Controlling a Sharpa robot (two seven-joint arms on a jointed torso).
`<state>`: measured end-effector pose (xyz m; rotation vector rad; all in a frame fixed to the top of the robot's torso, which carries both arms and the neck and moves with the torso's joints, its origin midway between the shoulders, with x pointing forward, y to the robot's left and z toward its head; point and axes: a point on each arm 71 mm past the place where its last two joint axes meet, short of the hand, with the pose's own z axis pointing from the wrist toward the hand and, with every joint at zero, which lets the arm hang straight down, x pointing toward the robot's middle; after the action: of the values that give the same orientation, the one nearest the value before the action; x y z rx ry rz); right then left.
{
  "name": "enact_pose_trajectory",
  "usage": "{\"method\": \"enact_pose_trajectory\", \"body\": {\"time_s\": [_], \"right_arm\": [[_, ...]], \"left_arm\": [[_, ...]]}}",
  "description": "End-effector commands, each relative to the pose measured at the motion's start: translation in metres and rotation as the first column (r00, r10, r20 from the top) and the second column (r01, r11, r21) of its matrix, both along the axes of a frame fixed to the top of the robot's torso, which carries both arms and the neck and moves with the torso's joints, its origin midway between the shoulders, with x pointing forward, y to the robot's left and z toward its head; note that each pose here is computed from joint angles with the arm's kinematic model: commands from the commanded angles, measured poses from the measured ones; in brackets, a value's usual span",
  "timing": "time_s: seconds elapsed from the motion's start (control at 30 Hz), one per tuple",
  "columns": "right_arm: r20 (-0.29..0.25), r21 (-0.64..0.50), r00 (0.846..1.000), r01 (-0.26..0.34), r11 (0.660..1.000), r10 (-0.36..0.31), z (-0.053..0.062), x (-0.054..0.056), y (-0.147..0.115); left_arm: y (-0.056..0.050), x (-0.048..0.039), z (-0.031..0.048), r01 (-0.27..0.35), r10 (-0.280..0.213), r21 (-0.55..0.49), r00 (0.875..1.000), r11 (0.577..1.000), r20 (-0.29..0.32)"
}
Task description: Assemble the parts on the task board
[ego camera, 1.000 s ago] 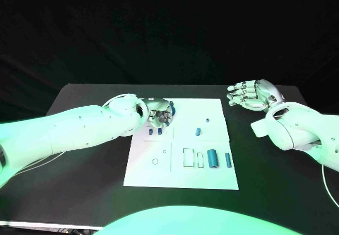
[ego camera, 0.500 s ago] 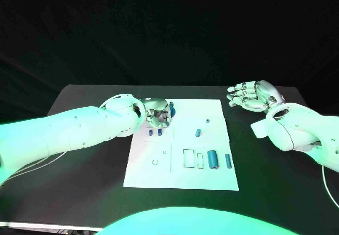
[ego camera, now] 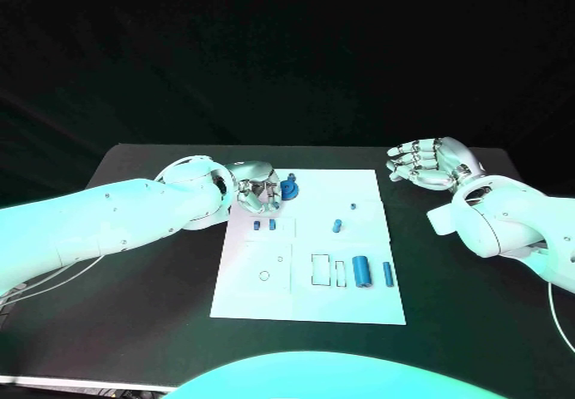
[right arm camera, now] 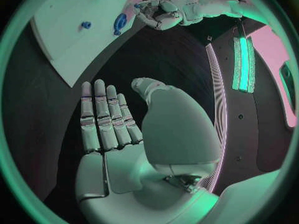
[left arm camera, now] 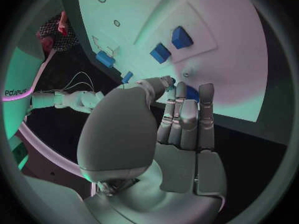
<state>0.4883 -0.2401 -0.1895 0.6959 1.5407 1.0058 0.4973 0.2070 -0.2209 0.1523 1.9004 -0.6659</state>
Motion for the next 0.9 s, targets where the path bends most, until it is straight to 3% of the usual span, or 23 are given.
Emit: {"method": "enact_pose_trajectory", "body": {"time_s": [0.03,0.37,0.9], "right_arm": [[0.007,0.001,1.000,-0.012,1.000,0.012,0.001,0.000,0.001],[0.007,0.001,1.000,-0.010,1.000,0.010,0.001,0.000,0.000],[0.007,0.001,1.000,-0.011,1.000,0.011,0.001,0.000,0.000]], "left_arm": [[0.003,-0.0001,0.0011,-0.015,0.015,-0.010,1.000,1.000,-0.002],[0.016,0.0000,0.0009,-0.032,0.032,0.023,0.999,0.999,0.006],[0.016,0.0018,-0.0001,-0.032,0.032,0.037,0.999,0.999,0.012]]}}
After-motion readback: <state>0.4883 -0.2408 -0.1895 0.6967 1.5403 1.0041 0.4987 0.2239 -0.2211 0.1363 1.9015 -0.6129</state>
